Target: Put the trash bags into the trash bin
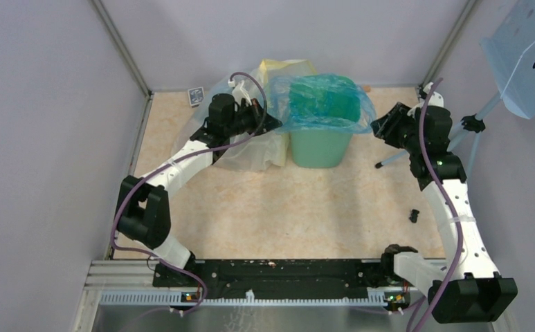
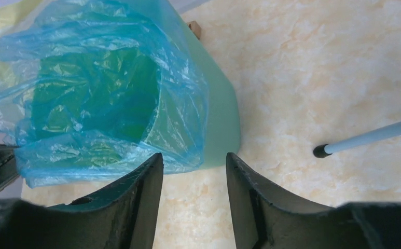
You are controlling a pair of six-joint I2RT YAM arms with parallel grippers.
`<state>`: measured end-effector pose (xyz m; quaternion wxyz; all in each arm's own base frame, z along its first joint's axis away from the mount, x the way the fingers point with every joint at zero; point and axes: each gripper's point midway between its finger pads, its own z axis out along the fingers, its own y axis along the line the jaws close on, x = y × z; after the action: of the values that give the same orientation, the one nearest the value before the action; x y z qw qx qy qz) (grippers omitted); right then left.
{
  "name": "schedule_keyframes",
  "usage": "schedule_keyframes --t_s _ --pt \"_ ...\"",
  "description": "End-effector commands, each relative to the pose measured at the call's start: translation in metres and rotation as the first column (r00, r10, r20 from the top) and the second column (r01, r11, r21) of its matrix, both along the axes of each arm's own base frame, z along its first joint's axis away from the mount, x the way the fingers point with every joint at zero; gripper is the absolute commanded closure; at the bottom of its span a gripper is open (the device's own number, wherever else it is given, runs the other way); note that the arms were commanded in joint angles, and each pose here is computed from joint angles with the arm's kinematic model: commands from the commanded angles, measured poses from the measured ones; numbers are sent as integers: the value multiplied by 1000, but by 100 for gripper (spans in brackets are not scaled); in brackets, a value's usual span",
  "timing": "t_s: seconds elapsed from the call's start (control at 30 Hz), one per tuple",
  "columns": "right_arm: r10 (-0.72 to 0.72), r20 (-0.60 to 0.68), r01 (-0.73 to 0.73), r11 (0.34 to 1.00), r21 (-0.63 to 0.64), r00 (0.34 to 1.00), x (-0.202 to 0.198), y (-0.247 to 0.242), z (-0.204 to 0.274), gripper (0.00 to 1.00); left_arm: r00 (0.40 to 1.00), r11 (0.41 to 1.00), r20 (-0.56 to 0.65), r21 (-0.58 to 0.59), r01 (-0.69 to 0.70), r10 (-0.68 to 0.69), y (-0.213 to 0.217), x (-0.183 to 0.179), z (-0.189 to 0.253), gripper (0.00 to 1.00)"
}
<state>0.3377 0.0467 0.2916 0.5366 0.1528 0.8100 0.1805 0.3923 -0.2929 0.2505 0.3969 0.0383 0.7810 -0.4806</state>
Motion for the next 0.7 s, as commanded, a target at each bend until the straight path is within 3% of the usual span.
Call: schedule_keyframes --t_s 0.0,0.17,0.3,0.37,0.4,0.5,0.53,0.67 --pt "53 48 -56 996 68 997 7 14 7 51 998 1000 65 -22 18 -17 3 -8 23 100" --pt "36 -1 -36 996 86 999 19 14 -6 51 998 1000 65 -13 11 -10 5 -9 24 100" --pt "16 -41 -12 995 94 999 30 11 -19 63 999 1000 45 10 -1 1 7 -8 17 100" --pt "29 -50 -23 994 108 998 33 14 -22 64 1000 1000 21 24 -2 1 8 -9 11 100" --pt "35 -54 -29 993 114 998 33 16 -23 67 1000 1000 7 30 1 -1 8 -10 7 100" --pt "39 -56 -32 993 117 998 34 16 -25 96 1000 999 -24 52 7 -6 9 -12 -7 100" --pt "35 -62 -28 993 115 997 34 15 -27 100 999 998 -34 59 8 -6 9 -12 -13 100" --pt "1 -93 8 996 94 996 33 5 -37 100 999 997 -42 70 18 -15 7 -10 -21 100"
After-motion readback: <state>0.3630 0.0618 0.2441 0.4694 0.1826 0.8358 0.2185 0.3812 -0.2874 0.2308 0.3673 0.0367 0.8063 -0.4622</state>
